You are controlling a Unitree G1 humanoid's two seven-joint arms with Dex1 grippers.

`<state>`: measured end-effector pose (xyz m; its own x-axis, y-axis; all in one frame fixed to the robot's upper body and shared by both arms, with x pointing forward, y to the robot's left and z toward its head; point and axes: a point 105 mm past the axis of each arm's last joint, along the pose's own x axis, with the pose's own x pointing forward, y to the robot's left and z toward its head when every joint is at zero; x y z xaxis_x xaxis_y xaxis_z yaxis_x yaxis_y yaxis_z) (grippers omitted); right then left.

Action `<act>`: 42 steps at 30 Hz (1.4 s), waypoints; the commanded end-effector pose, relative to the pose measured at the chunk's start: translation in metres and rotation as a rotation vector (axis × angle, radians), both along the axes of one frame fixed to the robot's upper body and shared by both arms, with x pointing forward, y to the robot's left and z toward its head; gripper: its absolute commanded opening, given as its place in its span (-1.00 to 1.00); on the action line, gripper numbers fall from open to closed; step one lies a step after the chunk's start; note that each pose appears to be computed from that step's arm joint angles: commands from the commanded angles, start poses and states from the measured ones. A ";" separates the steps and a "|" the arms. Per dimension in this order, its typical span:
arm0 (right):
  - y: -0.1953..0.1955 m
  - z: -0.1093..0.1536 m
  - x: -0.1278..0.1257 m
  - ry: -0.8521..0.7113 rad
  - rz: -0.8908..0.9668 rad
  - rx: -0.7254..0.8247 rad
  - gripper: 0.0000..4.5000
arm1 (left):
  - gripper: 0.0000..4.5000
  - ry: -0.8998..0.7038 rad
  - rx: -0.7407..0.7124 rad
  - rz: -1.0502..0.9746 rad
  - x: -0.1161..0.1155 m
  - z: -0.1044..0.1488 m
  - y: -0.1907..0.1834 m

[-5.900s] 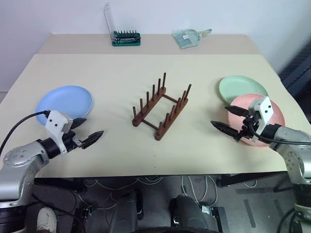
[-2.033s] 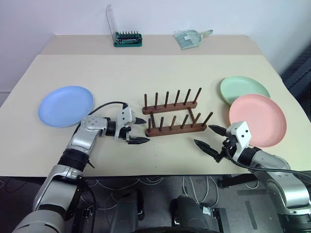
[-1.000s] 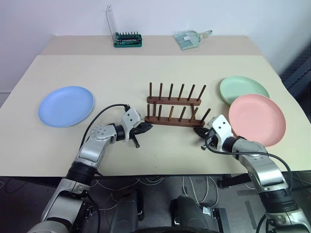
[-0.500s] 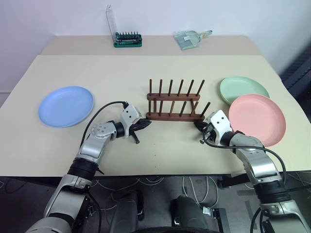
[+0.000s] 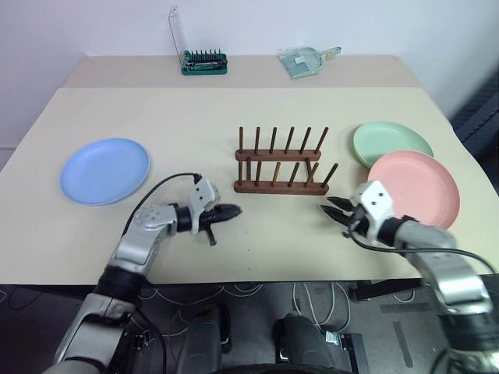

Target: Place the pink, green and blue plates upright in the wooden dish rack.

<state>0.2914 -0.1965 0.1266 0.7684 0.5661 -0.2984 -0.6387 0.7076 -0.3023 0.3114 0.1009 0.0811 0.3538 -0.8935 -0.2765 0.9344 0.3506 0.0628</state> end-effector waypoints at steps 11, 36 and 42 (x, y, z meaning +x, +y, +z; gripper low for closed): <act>-0.066 0.004 -0.027 0.041 -0.316 -0.155 0.99 | -0.88 -0.014 -0.090 -0.195 -0.017 0.022 -0.035; -0.077 -0.006 -0.031 0.017 -0.427 -0.270 -0.98 | -0.88 -0.062 -0.140 -0.180 0.022 -0.011 -0.051; -0.073 0.034 -0.035 -0.097 -0.377 -0.329 -0.98 | -0.88 -0.114 -0.140 -0.150 0.027 -0.008 -0.049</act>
